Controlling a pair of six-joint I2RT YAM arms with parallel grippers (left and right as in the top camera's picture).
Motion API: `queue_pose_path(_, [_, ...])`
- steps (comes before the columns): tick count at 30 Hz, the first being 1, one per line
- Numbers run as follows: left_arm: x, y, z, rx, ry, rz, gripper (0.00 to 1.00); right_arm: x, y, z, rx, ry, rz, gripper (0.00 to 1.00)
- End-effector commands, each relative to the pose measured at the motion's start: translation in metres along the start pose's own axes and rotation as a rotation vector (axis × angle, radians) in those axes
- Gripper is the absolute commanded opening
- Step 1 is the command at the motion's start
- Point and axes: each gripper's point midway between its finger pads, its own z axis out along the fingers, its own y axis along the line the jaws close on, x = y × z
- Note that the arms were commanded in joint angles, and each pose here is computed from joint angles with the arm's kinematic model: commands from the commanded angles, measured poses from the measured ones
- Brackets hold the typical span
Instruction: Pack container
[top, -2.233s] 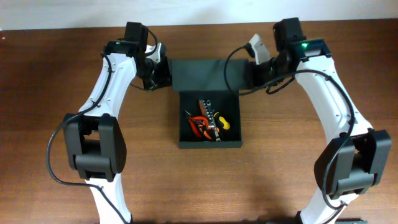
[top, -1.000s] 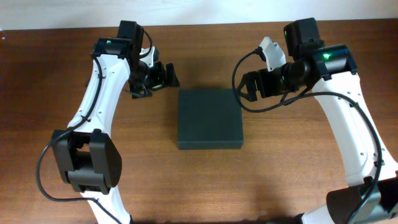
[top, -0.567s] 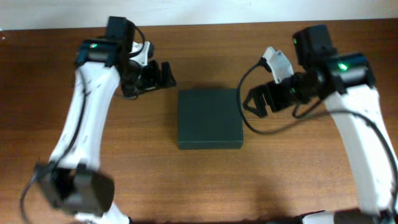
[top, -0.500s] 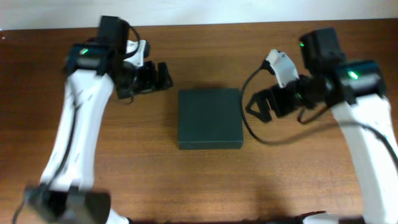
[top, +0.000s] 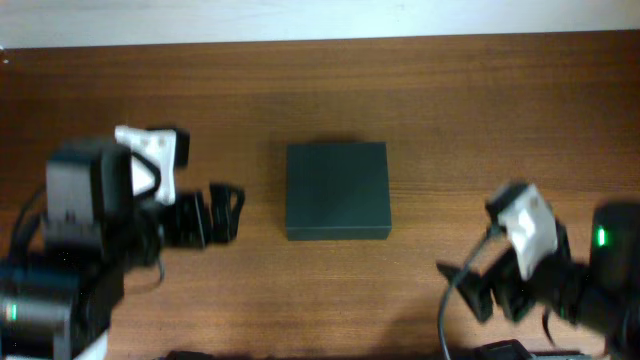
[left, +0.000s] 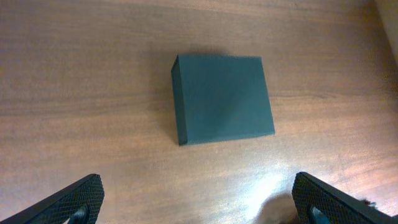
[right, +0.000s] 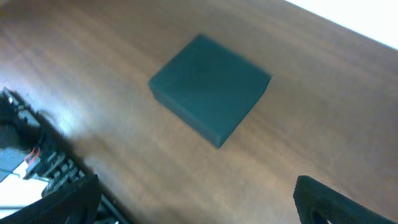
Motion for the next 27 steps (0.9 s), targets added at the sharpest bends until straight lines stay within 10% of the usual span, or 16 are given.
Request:
queue_pose_path(1, [0.028,0.009,-0.003,-0.02,-0.019,-0.007,0.99,0.027,0.014,-0.001,-0.02,-0.012,-0.02,0.99])
queue_pose_path(12, [0.121,0.023,-0.022,0.021,-0.15,-0.057,0.99,0.066,0.038,-0.022,0.014,-0.156,-0.027,0.99])
queue_pose_path(27, [0.13,0.022,-0.034,0.038,-0.218,-0.039,0.99,0.066,0.037,-0.022,0.015,-0.155,-0.027,0.99])
